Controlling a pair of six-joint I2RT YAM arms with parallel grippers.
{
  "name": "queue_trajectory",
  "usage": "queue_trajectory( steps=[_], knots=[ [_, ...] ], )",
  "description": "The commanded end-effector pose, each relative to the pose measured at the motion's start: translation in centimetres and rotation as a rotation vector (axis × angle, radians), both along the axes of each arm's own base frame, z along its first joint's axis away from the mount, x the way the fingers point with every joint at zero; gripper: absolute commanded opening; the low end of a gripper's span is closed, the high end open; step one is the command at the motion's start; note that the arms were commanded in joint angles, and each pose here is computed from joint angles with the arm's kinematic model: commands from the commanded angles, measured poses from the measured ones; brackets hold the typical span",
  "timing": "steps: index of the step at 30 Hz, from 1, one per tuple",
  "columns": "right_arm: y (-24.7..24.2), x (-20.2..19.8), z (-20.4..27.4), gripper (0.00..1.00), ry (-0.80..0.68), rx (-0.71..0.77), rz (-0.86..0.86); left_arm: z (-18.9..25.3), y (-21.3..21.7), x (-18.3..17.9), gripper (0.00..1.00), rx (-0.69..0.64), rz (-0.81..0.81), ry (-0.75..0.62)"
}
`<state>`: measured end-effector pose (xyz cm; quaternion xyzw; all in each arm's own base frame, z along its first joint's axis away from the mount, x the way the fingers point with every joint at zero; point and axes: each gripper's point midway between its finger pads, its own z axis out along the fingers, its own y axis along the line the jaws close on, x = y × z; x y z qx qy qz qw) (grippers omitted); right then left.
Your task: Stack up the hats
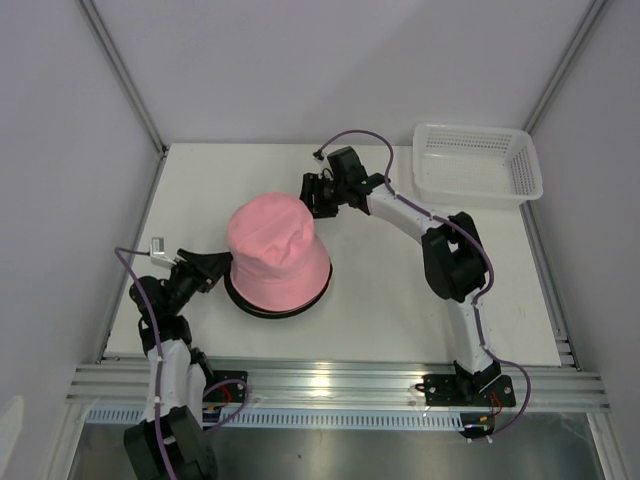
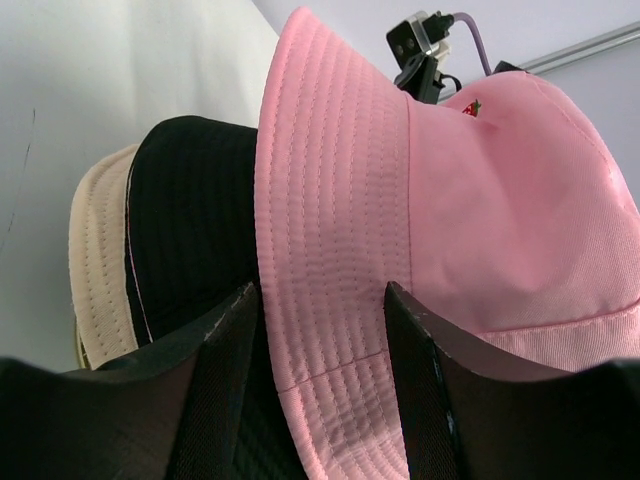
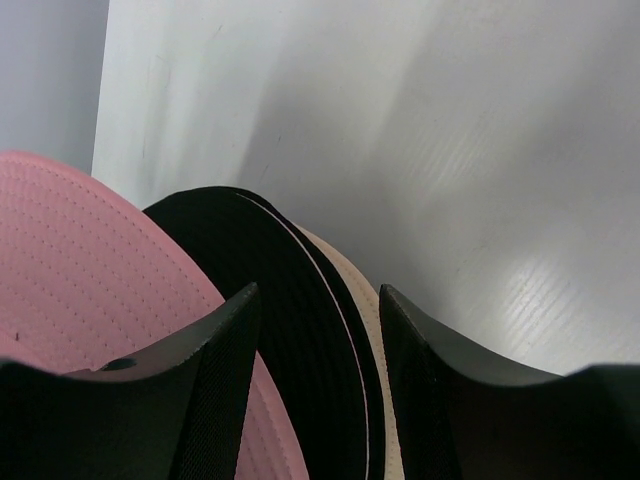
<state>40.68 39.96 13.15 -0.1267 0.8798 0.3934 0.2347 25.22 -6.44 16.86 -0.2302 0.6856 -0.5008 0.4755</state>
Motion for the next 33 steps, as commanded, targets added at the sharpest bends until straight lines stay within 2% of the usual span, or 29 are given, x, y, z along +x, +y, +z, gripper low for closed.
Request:
queue_trajectory(
  steps=[1, 4, 13, 14, 15, 16, 17, 20, 21, 22, 26, 29, 33],
  knots=[
    [1.2, 0.4, 1.2, 0.54, -0.044, 0.014, 0.046, 0.2, -0.5, -0.7, 0.58, 0.009, -0.034, -0.034],
    [1.8, 0.7, 1.5, 0.53, -0.056, 0.012, 0.061, -0.4, 0.2, -0.2, 0.58, 0.008, 0.021, -0.008],
    [3.3, 1.2, 1.3, 0.40, -0.084, 0.022, 0.108, -0.2, 2.9, 1.7, 0.61, 0.099, 0.180, -0.033],
    [3.4, 1.1, 1.4, 0.36, -0.085, 0.024, 0.116, -0.2, 3.2, 1.8, 0.62, 0.107, 0.194, -0.029],
    [3.7, 1.1, 2.0, 0.34, -0.095, 0.030, 0.124, 0.4, 3.8, 2.4, 0.70, 0.120, 0.218, -0.037],
    [3.9, 1.2, 1.8, 0.31, -0.103, 0.025, 0.134, 0.4, 3.9, 2.6, 0.71, 0.119, 0.223, -0.030],
    [3.9, 1.3, 2.0, 0.22, -0.107, 0.024, 0.133, 0.4, 4.0, 2.8, 0.73, 0.119, 0.224, -0.028],
    [3.7, 2.2, 2.6, 0.11, -0.146, 0.001, 0.123, 1.3, 3.9, 3.8, 0.75, 0.099, 0.182, -0.041],
    [3.3, 2.4, 2.6, 0.11, -0.147, -0.016, 0.112, 2.3, 3.6, 4.0, 0.75, 0.089, 0.161, -0.082],
    [2.8, 3.2, 2.9, 0.13, -0.166, -0.033, 0.085, 1.9, 3.0, 4.0, 0.75, 0.067, 0.105, -0.063],
    [-0.4, 5.9, 4.2, 0.27, -0.181, -0.055, -0.009, 2.8, 2.0, 4.3, 0.74, 0.043, -0.005, -0.080],
    [-3.5, 7.5, 6.2, 0.32, -0.205, -0.078, -0.095, 3.3, 1.8, 4.4, 0.73, 0.035, -0.026, -0.093],
    [-6.6, 7.6, 8.2, 0.41, -0.234, -0.120, -0.149, 3.7, 1.9, 4.6, 0.71, 0.034, -0.026, -0.110]
  ],
)
